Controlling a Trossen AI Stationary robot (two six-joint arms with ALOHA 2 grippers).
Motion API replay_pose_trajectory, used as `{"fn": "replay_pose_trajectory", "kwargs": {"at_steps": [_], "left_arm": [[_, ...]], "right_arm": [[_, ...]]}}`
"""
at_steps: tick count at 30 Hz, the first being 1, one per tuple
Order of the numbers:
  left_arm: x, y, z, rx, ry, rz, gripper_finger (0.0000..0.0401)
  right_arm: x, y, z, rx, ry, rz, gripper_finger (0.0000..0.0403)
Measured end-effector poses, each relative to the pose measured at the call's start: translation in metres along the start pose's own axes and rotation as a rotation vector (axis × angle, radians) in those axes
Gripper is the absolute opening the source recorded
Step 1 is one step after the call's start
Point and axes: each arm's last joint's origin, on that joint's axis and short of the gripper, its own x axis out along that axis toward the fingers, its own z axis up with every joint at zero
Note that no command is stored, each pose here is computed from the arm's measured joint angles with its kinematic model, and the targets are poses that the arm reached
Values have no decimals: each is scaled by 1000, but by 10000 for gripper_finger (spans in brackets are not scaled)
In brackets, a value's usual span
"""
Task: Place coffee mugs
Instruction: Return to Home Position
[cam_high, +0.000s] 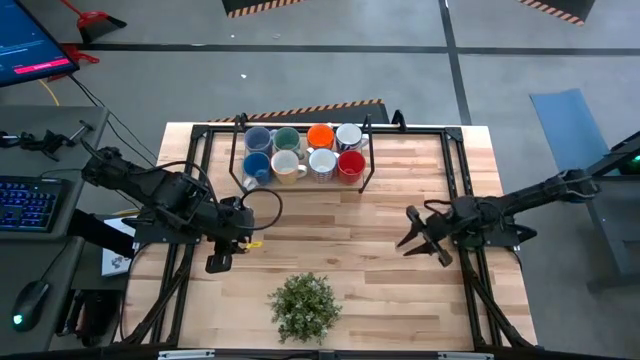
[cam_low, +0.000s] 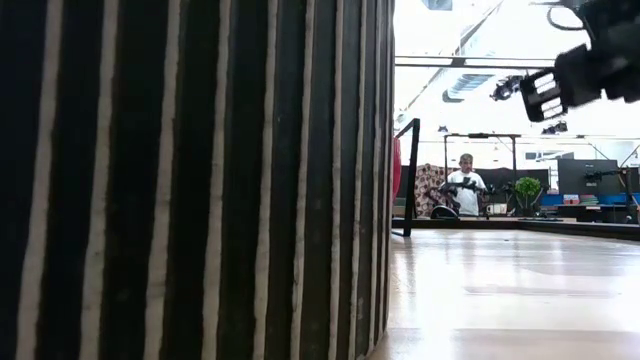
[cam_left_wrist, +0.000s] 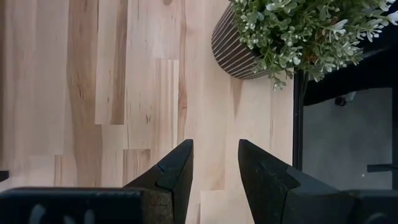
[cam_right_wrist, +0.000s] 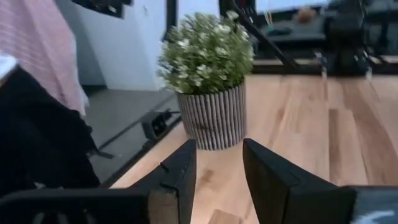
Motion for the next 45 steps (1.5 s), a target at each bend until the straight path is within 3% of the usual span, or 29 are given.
{"fn": "replay_pose_trajectory", "kwargs": {"at_steps": [8,22,34,45], "left_arm": [[0,0,0,0,0,0,118],[0,0,0,-1,0,0,118],[0,0,0,-1,0,0,117],[0,0,0,-1,0,0,117]], "right_arm": [[-22,-10,-2,-82,-55,-35,114],[-40,-12,-2,-77,-104,-220,114],[-41,-12,-1,50,-134,-218,114],[-41,-12,-1,51,-134,-218,114]]}}
